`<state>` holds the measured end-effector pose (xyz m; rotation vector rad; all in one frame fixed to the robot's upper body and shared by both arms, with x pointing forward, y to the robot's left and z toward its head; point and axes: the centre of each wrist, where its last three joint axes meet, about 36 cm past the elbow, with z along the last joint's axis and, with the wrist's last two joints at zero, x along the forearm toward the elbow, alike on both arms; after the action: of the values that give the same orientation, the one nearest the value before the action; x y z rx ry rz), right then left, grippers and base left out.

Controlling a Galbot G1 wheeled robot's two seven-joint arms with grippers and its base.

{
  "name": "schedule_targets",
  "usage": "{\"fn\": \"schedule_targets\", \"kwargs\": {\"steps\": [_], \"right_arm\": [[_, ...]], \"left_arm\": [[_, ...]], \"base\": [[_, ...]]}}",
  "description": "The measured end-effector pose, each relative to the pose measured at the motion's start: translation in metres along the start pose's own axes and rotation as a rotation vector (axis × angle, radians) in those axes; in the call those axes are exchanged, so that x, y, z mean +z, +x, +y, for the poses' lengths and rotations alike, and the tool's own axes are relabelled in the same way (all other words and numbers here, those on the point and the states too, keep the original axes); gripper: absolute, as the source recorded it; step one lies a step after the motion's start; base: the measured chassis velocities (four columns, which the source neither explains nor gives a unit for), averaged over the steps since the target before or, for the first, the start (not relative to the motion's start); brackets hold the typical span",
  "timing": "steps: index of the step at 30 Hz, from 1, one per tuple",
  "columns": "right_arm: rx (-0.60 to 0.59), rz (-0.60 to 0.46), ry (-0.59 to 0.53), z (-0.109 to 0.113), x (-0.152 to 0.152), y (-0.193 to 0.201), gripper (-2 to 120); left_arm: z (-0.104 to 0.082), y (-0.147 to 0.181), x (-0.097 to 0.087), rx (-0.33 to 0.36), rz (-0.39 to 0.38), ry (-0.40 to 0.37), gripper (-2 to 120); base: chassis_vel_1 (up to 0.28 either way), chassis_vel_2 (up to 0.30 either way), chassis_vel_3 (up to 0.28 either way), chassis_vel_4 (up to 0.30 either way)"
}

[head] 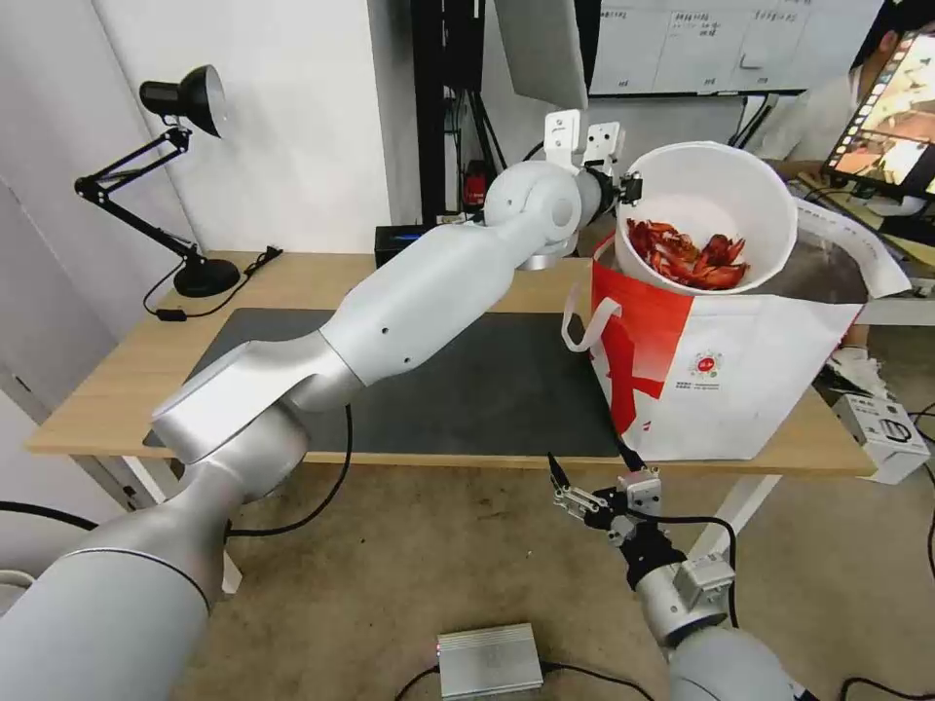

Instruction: Pick up the trash from the table and place it into the takeout bag.

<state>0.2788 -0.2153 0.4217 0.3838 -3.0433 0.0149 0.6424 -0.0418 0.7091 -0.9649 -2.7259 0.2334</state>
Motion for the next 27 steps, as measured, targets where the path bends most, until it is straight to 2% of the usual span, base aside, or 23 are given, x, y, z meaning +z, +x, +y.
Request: {"fn": "schedule_targets", "kwargs": {"steps": [2, 4, 6, 8, 9, 11, 12, 14, 15, 20, 21, 25, 27], "right_arm": [[0.000, 0.000, 0.000, 0.000, 0.000, 0.000, 100], [0.000, 0.000, 0.000, 0.000, 0.000, 0.000, 100], [0.000, 0.000, 0.000, 0.000, 0.000, 0.000, 100], [0.000, 0.000, 0.000, 0.000, 0.000, 0.000, 100], [0.000, 0.000, 0.000, 0.000, 0.000, 0.000, 100], [0.000, 0.000, 0.000, 0.000, 0.000, 0.000, 100], [0.000, 0.000, 0.000, 0.000, 0.000, 0.000, 100], [0.000, 0.000, 0.000, 0.000, 0.000, 0.000, 100], [0.000, 0.000, 0.000, 0.000, 0.000, 0.000, 100], [0.000, 0.000, 0.000, 0.000, 0.000, 0.000, 100], [0.000, 0.000, 0.000, 0.000, 0.000, 0.000, 100], [0.000, 0.000, 0.000, 0.000, 0.000, 0.000, 100], [0.000, 0.000, 0.000, 0.000, 0.000, 0.000, 100]], "left_arm": [[0.001, 0.001, 0.000, 0.000, 0.000, -0.003, 13], [0.001, 0.002, 0.001, -0.001, 0.002, -0.005, 24], [0.001, 0.002, 0.002, -0.001, 0.004, -0.007, 27], [-0.001, 0.003, 0.002, 0.003, 0.006, -0.010, 38], [-0.001, 0.003, 0.002, 0.003, 0.006, -0.010, 38], [-0.004, 0.003, 0.001, 0.010, 0.011, -0.012, 49], [-0.004, 0.003, 0.001, 0.010, 0.011, -0.012, 49], [-0.008, 0.004, 0.000, 0.020, 0.017, -0.015, 61], [-0.008, 0.004, 0.000, 0.020, 0.017, -0.015, 61], [-0.013, 0.005, -0.001, 0.030, 0.025, -0.026, 80], [-0.013, 0.005, -0.001, 0.030, 0.025, -0.026, 80], [-0.010, 0.007, -0.003, 0.039, 0.056, -0.043, 98], [-0.009, 0.008, -0.003, 0.042, 0.063, -0.046, 99]], "base": [[0.000, 0.000, 0.000, 0.000], [0.000, 0.000, 0.000, 0.000], [0.000, 0.000, 0.000, 0.000], [0.000, 0.000, 0.000, 0.000], [0.000, 0.000, 0.000, 0.000], [0.000, 0.000, 0.000, 0.000], [0.000, 0.000, 0.000, 0.000], [0.000, 0.000, 0.000, 0.000], [0.000, 0.000, 0.000, 0.000], [0.000, 0.000, 0.000, 0.000], [0.000, 0.000, 0.000, 0.000], [0.000, 0.000, 0.000, 0.000], [0.000, 0.000, 0.000, 0.000]]}}
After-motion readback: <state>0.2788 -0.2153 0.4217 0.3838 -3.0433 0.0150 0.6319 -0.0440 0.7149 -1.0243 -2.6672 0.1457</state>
